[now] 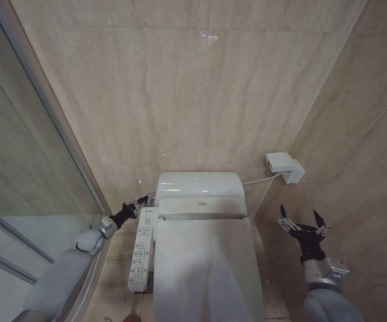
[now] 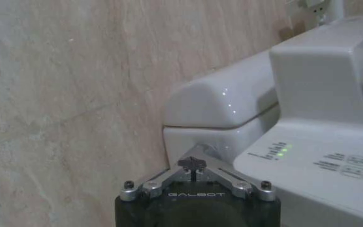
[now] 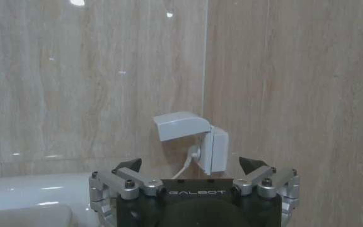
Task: Open the toilet lid, clean the toilet bowl with a toilet brush, close the toilet lid, and flush.
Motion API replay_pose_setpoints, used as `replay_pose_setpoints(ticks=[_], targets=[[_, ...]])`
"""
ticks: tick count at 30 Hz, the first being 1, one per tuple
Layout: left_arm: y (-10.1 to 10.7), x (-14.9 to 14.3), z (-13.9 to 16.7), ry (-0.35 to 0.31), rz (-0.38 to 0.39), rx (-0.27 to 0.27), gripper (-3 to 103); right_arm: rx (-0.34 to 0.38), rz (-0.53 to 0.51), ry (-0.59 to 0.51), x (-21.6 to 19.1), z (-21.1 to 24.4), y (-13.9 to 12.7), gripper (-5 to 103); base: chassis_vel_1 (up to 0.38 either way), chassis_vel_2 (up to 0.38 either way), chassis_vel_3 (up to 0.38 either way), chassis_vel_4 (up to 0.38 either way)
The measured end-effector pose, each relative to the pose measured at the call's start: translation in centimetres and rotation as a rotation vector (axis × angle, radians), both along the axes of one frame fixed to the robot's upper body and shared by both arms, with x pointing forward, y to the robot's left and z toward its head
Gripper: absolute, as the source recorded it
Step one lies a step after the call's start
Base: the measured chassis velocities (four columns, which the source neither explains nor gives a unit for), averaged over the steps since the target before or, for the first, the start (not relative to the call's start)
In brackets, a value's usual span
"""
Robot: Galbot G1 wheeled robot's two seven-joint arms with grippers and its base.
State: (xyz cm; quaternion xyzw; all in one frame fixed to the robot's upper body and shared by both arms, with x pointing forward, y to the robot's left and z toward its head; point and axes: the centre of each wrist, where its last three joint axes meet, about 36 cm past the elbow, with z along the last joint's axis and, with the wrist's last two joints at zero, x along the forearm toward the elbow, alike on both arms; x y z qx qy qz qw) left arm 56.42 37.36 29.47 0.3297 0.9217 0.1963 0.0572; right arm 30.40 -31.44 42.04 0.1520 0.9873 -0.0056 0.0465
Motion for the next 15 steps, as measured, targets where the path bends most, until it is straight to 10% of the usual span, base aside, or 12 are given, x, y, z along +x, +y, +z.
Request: replay_pose_setpoints(ticks=[15], targets=[[-0.4, -1.7, -2.4, 0.059, -0.013, 0.005, 0, 0.0, 0.0, 0.0, 0.0, 0.0, 0.0, 100, 0.0, 0.0, 0.0, 0.0]])
